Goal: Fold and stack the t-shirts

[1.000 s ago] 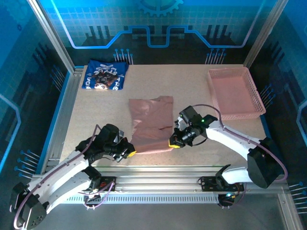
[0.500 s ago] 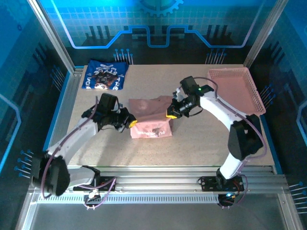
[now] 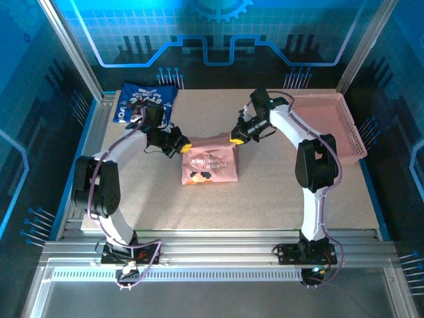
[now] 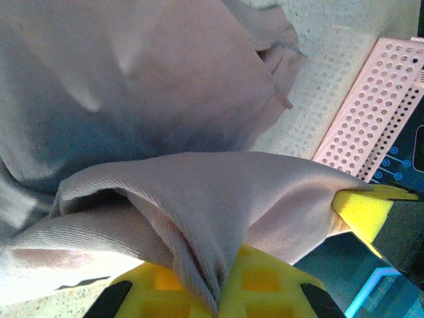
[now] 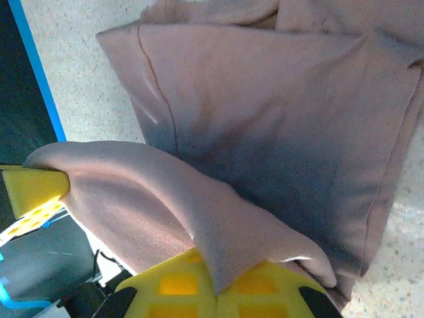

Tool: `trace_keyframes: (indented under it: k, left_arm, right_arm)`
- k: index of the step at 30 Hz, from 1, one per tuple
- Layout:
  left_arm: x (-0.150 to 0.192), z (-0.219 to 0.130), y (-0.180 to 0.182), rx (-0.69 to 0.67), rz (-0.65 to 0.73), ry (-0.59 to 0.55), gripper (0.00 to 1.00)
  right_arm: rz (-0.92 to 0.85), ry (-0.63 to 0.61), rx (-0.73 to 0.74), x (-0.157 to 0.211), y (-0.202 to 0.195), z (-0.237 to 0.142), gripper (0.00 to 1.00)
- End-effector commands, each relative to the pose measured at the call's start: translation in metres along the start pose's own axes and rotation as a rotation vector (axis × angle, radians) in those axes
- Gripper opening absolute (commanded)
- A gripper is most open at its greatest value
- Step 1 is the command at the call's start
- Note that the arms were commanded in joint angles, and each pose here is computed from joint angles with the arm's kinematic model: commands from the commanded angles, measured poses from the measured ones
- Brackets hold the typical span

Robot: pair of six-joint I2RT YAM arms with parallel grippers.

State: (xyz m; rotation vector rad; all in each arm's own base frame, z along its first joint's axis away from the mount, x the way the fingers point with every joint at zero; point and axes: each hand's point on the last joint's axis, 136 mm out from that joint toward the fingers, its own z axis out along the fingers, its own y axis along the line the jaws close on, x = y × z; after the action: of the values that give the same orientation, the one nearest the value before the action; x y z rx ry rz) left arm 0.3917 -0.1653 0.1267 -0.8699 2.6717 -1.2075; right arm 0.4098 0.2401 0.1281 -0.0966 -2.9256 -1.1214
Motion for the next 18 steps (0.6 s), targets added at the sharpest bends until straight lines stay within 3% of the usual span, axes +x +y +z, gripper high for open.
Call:
trace_keyframes:
  k: [1, 11, 15, 16, 18]
  left_arm:
    - [-0.02, 0.0, 0.0, 0.013, 0.017, -0.002, 0.0]
    - [-0.058, 0.021, -0.002, -0.014, 0.046, -0.002, 0.0]
    - [-0.074, 0.028, -0.007, -0.03, 0.055, -0.01, 0.0]
    - [-0.077, 0.029, -0.01, -0.021, 0.054, -0.013, 0.04]
    - [-0.087, 0.028, -0.026, 0.028, 0.058, -0.029, 0.3]
  right_arm:
    - [0.032, 0.018, 0.003, -0.011, -0.011, 0.0, 0.04]
    - [0.082, 0.017, 0.013, -0.041, -0.029, 0.015, 0.08]
    - [0.105, 0.002, -0.001, -0.059, -0.032, 0.022, 0.21]
    - [0.104, -0.01, -0.008, -0.065, -0.03, 0.021, 0.27]
    - [0.11, -0.052, -0.024, -0.081, -0.025, 0.012, 0.38]
